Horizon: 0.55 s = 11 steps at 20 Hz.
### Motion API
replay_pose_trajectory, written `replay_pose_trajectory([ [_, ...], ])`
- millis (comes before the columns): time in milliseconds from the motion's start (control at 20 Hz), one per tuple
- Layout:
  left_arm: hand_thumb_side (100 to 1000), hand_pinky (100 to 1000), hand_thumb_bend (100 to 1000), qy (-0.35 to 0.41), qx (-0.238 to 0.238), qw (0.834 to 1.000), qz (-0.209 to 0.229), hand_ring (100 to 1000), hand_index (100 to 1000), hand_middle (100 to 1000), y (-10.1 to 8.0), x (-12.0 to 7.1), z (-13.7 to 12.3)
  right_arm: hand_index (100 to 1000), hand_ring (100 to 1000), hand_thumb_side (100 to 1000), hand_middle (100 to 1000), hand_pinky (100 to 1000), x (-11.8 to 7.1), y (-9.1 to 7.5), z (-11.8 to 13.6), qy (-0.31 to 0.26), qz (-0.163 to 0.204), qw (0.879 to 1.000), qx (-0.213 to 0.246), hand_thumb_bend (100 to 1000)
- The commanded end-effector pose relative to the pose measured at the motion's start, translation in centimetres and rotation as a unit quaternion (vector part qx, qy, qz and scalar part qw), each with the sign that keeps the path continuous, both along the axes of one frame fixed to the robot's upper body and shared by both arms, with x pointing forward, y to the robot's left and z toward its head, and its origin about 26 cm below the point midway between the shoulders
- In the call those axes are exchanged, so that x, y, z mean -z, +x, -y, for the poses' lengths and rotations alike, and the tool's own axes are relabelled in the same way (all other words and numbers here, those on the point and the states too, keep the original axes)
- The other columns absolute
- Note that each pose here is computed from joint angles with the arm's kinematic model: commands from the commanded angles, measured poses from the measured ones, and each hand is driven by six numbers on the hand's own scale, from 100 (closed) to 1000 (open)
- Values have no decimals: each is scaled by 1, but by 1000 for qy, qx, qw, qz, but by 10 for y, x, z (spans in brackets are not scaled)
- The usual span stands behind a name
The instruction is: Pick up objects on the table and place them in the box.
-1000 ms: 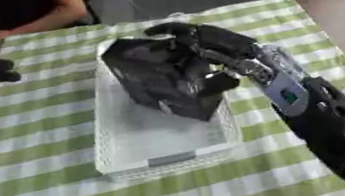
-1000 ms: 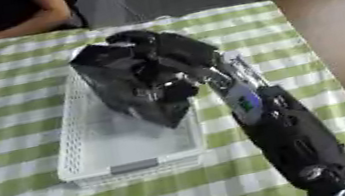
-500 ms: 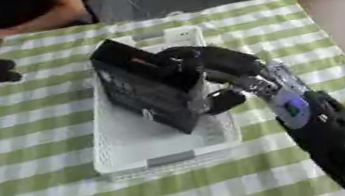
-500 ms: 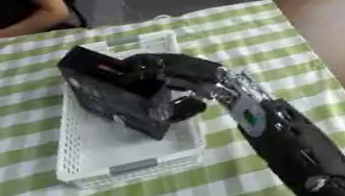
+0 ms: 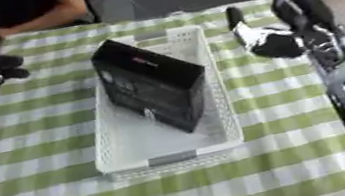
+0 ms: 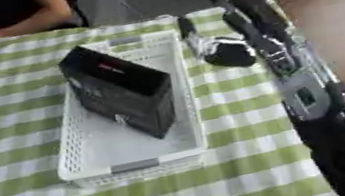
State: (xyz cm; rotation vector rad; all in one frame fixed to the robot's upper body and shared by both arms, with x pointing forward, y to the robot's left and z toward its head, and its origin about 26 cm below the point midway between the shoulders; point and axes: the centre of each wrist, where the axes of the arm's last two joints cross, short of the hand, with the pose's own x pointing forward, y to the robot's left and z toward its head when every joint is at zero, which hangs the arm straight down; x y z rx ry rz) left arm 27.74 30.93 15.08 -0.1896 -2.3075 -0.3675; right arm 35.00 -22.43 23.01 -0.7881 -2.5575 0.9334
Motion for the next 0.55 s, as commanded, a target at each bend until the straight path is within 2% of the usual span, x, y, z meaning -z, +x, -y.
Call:
replay_pose_trajectory([
  [50, 826, 661, 495, 6, -2, 1000, 13, 664, 720, 800, -2, -7, -1, 822, 833, 683, 893, 786, -35, -31, 20, 59, 102, 992, 44, 100],
  [100, 826, 661, 496, 6, -2, 1000, 13, 664, 719, 800, -2, -7, -1, 822, 831, 623, 887, 784, -36, -35, 23, 75, 114, 989, 50, 100],
  [200, 826, 661, 496, 6, -2, 1000, 13, 664, 719, 800, -2, -7, -1, 820, 834, 615, 886, 785, -34, -39, 30, 92, 121, 986, 63, 100],
  [250, 827, 661, 495, 6, -3, 1000, 13, 664, 719, 800, -2, -7, -1, 819, 839, 573, 884, 786, -31, -41, 35, 93, 117, 986, 73, 100],
  [550, 827, 661, 494, 6, -5, 1000, 13, 664, 718, 800, -2, -7, -1, 822, 850, 521, 886, 787, -5, -49, 62, 60, 61, 988, 129, 100],
])
